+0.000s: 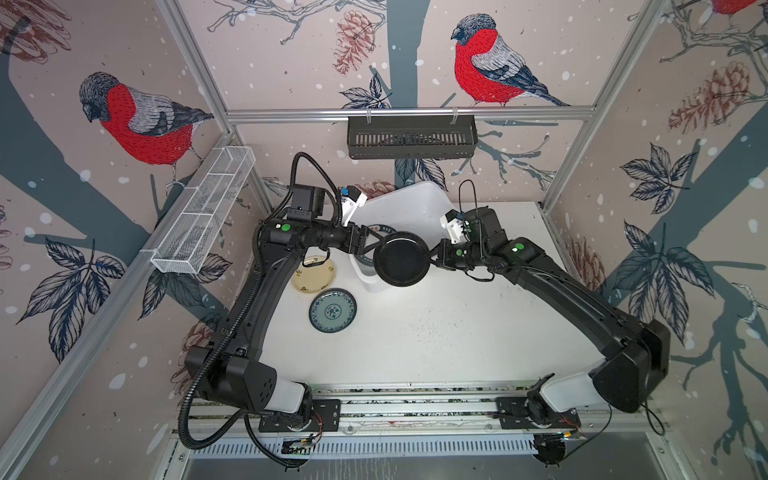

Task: Place the plates into the plastic bin on the countertop
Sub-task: 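Lift the black plate toward the bin while the left gripper reaches to meet it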

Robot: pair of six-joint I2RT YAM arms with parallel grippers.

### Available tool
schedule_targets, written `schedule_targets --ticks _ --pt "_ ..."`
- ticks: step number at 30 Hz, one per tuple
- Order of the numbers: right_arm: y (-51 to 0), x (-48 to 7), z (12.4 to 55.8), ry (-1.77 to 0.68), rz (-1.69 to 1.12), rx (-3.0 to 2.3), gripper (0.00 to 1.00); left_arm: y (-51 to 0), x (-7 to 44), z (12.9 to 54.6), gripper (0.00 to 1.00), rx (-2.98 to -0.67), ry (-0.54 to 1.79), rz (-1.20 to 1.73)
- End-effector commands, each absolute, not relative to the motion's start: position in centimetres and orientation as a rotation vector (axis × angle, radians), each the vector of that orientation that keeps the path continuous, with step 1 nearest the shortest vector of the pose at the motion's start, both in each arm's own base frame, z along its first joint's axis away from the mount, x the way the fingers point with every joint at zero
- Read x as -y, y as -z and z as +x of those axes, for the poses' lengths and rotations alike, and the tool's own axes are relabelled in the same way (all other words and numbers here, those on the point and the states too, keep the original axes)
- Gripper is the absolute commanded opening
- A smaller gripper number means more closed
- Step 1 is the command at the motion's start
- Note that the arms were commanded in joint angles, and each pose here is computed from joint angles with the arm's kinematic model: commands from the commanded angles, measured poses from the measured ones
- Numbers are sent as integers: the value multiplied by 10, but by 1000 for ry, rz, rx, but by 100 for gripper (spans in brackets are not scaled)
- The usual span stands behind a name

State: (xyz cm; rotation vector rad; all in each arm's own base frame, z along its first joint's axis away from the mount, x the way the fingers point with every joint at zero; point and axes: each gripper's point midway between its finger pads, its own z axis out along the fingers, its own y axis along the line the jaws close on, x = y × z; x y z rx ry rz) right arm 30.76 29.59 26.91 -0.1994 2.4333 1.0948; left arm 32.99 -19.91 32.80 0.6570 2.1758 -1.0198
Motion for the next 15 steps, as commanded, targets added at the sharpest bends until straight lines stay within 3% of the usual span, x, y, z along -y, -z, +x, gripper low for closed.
schedule_targets --ticks 1,5,15 --pt "-284 -302 317 -1136 -249 -2372 3 -328 205 332 71 -2173 1084 630" --pt "-285 -304 324 -1155 -261 -2364 3 -325 209 334 64 -2182 1135 607" --pt "-288 -301 335 -1178 -258 -2342 3 -313 209 346 61 -2218 1130 572"
